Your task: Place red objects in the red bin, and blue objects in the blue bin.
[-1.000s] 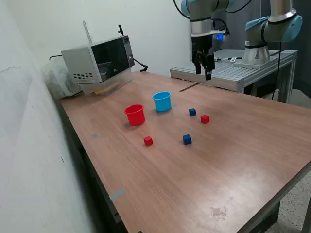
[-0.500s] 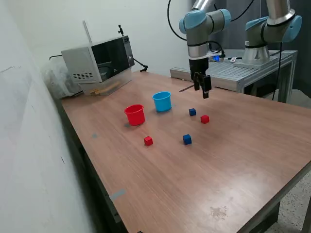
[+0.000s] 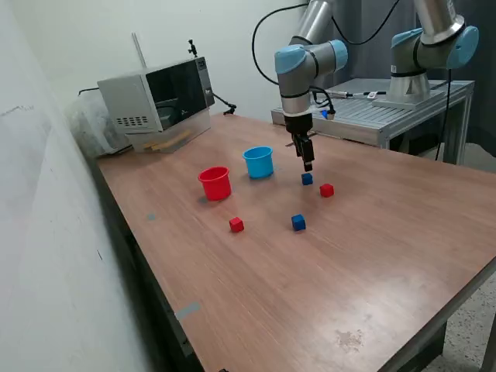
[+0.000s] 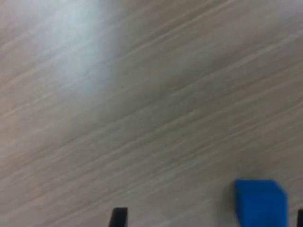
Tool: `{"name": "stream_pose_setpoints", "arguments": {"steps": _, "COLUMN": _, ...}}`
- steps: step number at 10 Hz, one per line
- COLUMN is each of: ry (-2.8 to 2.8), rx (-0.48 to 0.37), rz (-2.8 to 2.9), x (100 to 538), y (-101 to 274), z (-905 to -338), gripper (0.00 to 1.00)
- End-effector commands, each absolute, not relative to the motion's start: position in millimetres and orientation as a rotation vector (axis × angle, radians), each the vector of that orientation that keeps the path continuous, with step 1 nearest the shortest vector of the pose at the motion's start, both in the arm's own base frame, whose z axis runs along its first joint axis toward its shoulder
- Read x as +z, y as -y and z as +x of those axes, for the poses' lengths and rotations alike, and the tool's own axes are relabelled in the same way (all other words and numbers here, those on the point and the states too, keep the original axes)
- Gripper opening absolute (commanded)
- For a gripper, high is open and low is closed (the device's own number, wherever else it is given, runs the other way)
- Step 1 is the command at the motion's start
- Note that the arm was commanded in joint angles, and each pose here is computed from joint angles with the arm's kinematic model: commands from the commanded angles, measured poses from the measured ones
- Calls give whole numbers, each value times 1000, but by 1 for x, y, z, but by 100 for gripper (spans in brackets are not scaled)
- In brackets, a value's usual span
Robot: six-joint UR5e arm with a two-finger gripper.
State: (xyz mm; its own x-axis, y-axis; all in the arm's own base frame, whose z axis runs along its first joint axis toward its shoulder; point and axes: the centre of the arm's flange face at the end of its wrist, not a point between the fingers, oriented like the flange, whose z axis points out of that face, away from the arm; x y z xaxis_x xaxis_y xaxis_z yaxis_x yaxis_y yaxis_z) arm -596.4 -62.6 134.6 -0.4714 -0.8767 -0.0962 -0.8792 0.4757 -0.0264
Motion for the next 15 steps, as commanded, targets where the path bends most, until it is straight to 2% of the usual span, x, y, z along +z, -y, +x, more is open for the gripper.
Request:
{"name": "stream_pose_setpoints", "arguments": {"steps": 1, "ry": -2633, "rx": 36, "rz": -1528, "x": 127, "y": 48, "z": -599, "gripper": 100}}
{"name": "stream_pose_setpoints", "arguments": {"steps": 7, "ry": -2595, "rx": 37, "rz": -1606, "x": 128, "y": 82, "z": -596, "gripper": 100}}
{"name": "stream_pose_setpoints", "arguments": {"steps": 13, "ry": -2626, "rx": 75, "rz": -1638, "x": 134, "y": 88, "z": -603, "gripper": 100}}
{"name": "stream_pose_setpoints", "arguments": {"steps": 15, "ry": -2620, "rx": 70, "rz": -1635, "x": 123, "y": 88, "z": -604, "gripper": 100}}
